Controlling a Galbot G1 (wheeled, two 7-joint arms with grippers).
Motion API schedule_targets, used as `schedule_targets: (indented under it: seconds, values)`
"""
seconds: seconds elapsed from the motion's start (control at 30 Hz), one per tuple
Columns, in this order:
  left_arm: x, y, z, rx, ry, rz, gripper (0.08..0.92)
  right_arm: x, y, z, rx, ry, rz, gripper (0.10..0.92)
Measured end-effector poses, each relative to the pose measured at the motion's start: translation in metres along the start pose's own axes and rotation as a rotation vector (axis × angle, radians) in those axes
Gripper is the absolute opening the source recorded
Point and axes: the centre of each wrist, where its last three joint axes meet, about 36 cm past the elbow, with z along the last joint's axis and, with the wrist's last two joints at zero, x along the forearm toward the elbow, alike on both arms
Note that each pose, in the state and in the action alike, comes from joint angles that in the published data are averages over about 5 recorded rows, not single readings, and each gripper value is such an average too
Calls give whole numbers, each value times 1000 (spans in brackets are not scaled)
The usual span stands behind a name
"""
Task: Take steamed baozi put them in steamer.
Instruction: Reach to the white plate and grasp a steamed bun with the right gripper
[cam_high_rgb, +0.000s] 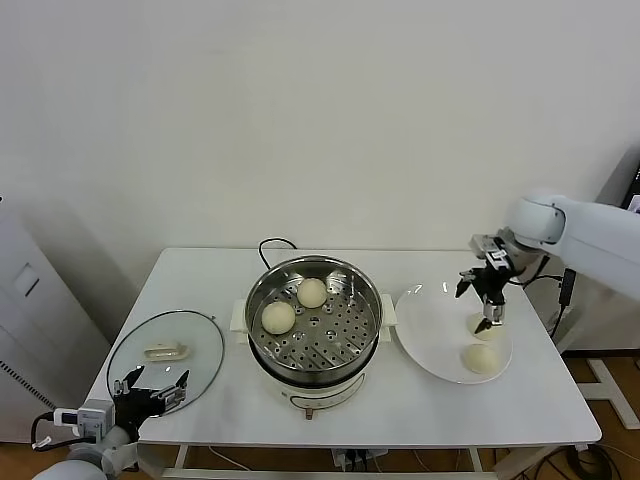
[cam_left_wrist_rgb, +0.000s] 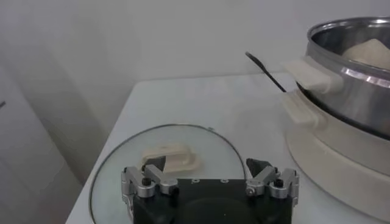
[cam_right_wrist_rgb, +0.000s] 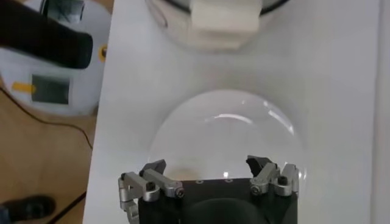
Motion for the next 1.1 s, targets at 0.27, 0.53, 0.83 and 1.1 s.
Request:
schedule_targets:
  seconds: [0.27,0.53,0.83,1.1]
  values:
    - [0,-1,0,-2,2,3,823,-37,5,16,16,20,-28,823]
    - [1,-1,2,-2,9,2,823,-72,7,24,26,27,-58,823]
    - [1,-1,2,-5,10,0,823,-100,9,29,26,36,-72,823]
    - [2,-1,4,-6,15,-1,823,-113,9,33,14,45,-73,786]
